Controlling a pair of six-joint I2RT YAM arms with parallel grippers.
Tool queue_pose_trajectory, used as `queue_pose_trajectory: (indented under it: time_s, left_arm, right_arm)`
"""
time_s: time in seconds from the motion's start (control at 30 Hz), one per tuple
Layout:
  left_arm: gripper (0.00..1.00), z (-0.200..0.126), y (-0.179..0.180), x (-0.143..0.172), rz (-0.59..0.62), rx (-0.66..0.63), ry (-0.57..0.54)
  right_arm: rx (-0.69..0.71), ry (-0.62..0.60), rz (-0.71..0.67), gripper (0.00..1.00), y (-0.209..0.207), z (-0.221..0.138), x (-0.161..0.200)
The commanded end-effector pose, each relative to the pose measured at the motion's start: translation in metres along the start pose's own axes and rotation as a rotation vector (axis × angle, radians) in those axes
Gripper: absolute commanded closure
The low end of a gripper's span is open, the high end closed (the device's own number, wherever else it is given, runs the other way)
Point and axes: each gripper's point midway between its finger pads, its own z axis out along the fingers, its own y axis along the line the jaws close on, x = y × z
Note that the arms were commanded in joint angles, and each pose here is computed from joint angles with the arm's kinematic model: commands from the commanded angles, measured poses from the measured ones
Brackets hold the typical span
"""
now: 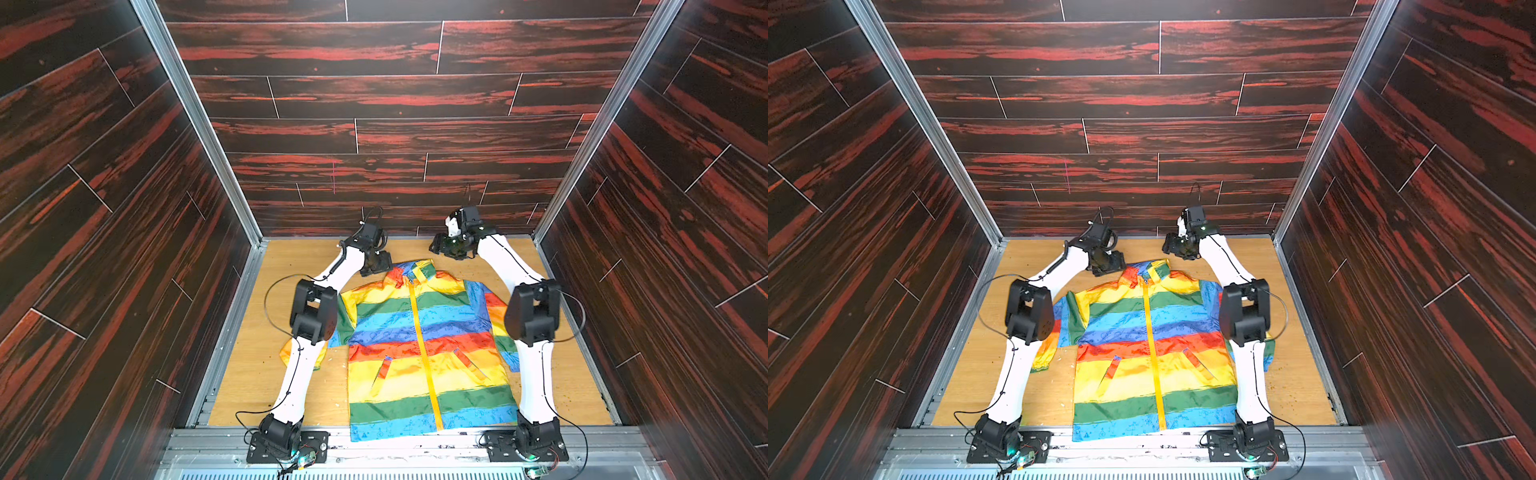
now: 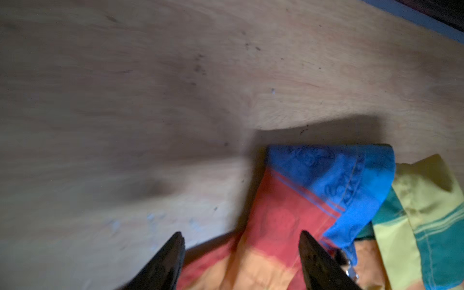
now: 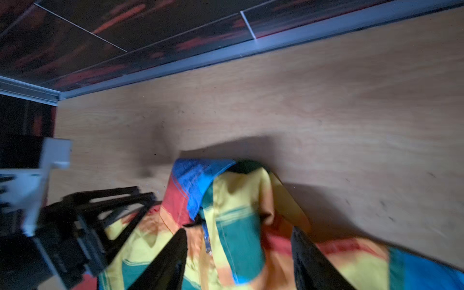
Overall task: Unzip the jacket
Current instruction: Flatten out the jacket at the center of the board.
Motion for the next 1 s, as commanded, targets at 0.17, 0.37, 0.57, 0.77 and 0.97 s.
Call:
queue_pose_trajectory:
  time_s: [0.17,0.37,0.57,0.77,0.97]
  left_arm:
    - [0.24,0.007,-0.024,-0.007,0.006,0.128,0.015]
    - [0.27,0.027,-0.026,0.001,-0.012,0.172,0.051]
    - [0.45,0.034,-0.034,0.005,-0.02,0.231,0.07]
    - [0.89,0.006,-0.057,-0.009,0.032,0.299,0.029]
    - [1.0,-0.07,-0.097,-0.03,0.134,0.377,-0.068]
  right_arm:
    - [-0.151,0.225,0.052,0.29,0.008,0.042,0.046]
    - [-0.109,0.304,0.073,0.31,-0.007,0.06,0.069]
    - [-0.163,0.312,0.073,0.46,0.001,0.064,0.07]
    - [-0.135,0.22,0.008,0.87,0.011,0.042,0.046]
    - [-0.117,0.054,-0.122,1.0,0.042,-0.014,0.014]
